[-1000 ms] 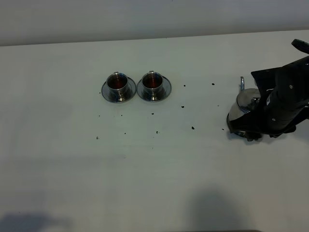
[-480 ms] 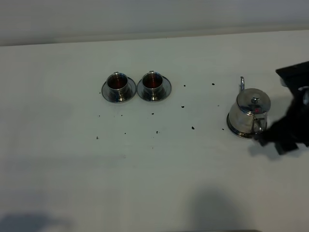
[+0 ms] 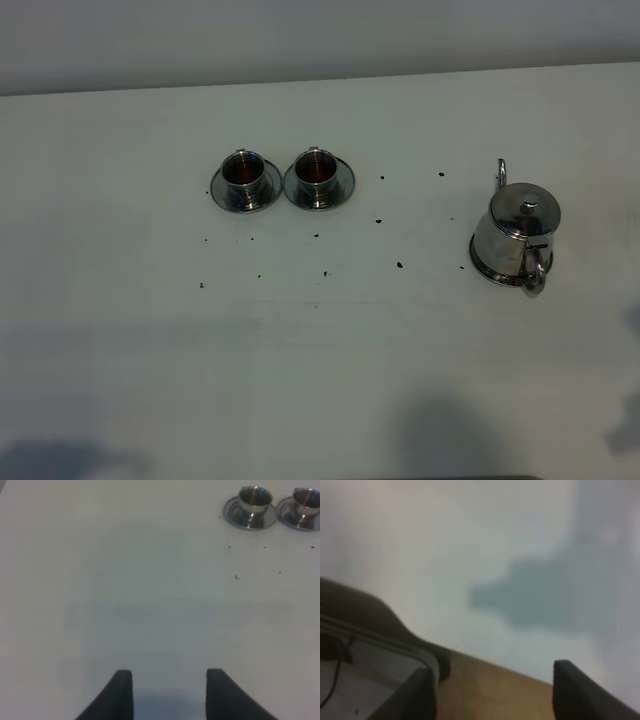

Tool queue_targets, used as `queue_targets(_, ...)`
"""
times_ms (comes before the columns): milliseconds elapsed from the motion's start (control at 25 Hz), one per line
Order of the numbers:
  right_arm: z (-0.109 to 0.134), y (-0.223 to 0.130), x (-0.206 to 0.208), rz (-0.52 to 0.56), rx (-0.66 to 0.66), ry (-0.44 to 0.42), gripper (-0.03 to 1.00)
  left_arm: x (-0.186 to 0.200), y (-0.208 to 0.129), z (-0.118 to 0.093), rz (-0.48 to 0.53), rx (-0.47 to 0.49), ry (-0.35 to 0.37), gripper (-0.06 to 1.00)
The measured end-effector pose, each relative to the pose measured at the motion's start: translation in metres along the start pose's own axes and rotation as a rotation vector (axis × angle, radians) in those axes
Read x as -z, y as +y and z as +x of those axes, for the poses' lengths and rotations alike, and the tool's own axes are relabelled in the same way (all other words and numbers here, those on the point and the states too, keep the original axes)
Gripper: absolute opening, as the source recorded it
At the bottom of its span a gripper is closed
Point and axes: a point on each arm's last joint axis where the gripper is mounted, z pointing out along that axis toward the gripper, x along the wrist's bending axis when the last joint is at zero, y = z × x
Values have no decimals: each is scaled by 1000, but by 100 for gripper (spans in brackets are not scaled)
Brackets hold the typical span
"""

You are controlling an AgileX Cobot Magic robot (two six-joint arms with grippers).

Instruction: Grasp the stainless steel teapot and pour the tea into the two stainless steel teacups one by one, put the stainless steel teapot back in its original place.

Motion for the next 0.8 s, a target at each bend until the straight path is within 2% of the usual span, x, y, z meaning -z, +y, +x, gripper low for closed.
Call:
queue_targets(160,3,-30,8,-115,-2,20,50,0,0,0,0,0,0,38)
queue_targets(360,4,-42,22,-248,11,29,50,0,0,0,0,0,0,38)
queue_targets(640,5,-44,23,-268,11,30,50,0,0,0,0,1,0,38)
queue_targets(800,0,-46,25,-284,-61,-11,50,0,0,0,0,1,0,38)
